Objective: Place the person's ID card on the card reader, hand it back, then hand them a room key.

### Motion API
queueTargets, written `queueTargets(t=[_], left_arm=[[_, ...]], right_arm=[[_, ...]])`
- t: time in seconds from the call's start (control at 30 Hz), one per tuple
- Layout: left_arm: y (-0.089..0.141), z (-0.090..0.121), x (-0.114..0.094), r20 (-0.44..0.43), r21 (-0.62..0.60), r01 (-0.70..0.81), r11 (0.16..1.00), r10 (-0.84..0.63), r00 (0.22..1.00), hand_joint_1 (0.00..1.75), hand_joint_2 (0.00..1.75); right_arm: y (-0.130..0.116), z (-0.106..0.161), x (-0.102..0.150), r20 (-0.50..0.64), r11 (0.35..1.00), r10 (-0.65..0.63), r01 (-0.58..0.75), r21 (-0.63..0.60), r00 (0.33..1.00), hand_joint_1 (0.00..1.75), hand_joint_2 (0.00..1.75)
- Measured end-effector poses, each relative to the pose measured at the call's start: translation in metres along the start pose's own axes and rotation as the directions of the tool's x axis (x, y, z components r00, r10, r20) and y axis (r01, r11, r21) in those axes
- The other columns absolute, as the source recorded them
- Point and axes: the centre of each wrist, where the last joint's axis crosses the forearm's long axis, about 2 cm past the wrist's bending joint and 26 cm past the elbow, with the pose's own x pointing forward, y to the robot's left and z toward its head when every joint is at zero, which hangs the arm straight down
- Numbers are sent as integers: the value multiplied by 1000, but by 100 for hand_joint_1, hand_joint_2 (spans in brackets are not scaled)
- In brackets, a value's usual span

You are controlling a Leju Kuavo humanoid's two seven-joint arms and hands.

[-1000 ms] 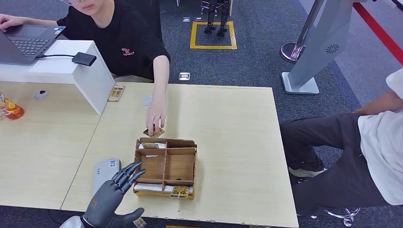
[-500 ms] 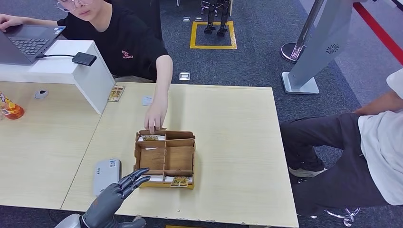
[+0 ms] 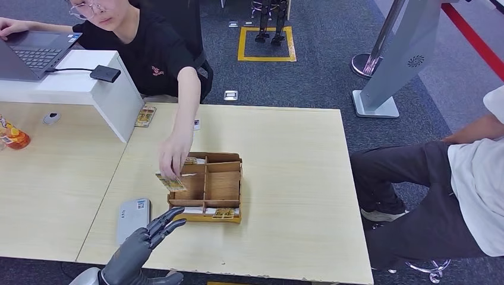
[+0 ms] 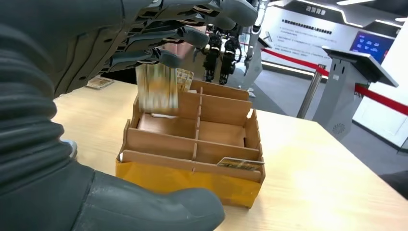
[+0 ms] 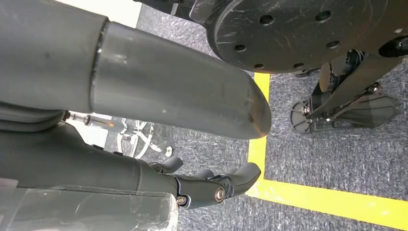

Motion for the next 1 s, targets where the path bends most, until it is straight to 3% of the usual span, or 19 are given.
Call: queueTargets(t=[0.5, 1.0], left_arm=[[-16, -12, 12, 31, 90, -125, 988, 123, 992, 3, 175], [-17, -19, 15, 44, 194, 53, 980, -63, 997, 6, 175]], right_arm=[[2, 2, -4, -12, 1000, -26, 26, 3, 1000, 0, 0], [3, 5, -6, -18, 998, -59, 59, 1, 998, 0, 0]])
